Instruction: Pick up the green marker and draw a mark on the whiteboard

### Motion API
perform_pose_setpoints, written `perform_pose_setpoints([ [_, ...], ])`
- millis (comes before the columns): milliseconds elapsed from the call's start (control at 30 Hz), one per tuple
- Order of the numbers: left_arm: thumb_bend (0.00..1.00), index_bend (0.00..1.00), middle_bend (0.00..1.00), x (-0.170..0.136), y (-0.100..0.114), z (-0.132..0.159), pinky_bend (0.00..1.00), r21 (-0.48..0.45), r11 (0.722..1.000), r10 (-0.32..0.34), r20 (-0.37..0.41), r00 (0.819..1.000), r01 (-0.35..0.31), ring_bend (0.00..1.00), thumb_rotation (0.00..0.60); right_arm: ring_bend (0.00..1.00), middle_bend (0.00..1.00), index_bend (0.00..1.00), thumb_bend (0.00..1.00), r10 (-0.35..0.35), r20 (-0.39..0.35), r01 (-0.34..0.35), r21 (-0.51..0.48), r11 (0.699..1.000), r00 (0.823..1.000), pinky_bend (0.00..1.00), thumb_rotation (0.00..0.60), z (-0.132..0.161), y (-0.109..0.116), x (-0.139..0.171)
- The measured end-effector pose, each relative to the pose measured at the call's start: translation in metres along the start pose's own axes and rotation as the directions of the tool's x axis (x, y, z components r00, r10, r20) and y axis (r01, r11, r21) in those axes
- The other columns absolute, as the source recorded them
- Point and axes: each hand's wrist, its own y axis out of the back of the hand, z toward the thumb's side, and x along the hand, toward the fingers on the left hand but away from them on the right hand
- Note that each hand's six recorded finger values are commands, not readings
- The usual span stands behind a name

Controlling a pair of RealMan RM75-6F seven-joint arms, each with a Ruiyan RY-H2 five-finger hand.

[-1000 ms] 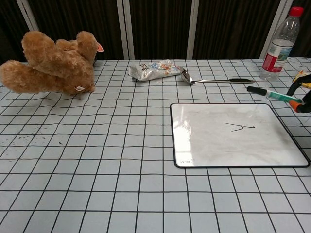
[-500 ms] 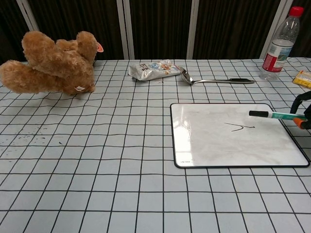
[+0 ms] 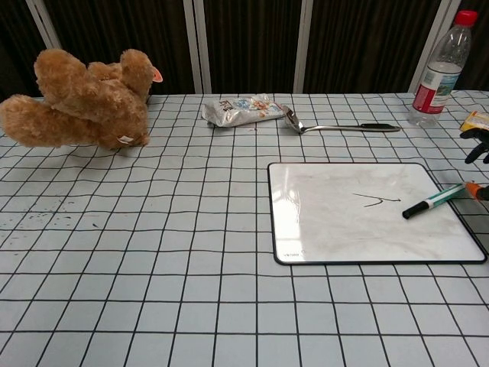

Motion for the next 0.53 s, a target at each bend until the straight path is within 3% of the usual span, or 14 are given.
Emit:
perform_pose_setpoints([
  [133, 0.0, 0.0, 0.0, -0.001, 0.0, -0.001, 0.0, 0.001, 1.0, 0.002, -0.003, 1.0, -0.002, 0.0, 0.6, 0.13, 0.19, 0.0, 0.43, -0.016, -0.039, 0.015, -0.004, 1.0, 0.999, 0.29, 0.6, 0.003, 0.013, 0.007],
  [300, 0.0, 0.0, 0.0, -0.001, 0.002, -0.001, 0.0, 0.006, 1.0, 0.012, -0.003, 1.0, -0.012, 0.0, 0.6, 0.08, 0.14, 0.0, 0.43, -0.05, -0.141, 0.05, 0.0, 0.999, 0.989, 0.2, 0.6, 0.009, 0.039, 0.026],
  [433, 0.0, 0.0, 0.0, -0.001, 0.004, -0.003, 0.0, 0.02, 1.0, 0.022, -0.005, 1.0, -0.022, 0.0, 0.6, 0.0, 0.02, 0.0, 0.42, -0.086, -0.236, 0.091, 0.009, 0.996, 0.968, 0.09, 0.6, 0.012, 0.062, 0.048],
  [533, 0.0, 0.0, 0.0, -0.002, 0.005, -0.006, 0.0, 0.038, 0.999, 0.03, -0.011, 0.999, -0.03, 0.0, 0.6, 0.0, 0.0, 0.0, 0.38, -0.115, -0.298, 0.13, 0.031, 0.991, 0.947, 0.03, 0.6, 0.005, 0.078, 0.068],
])
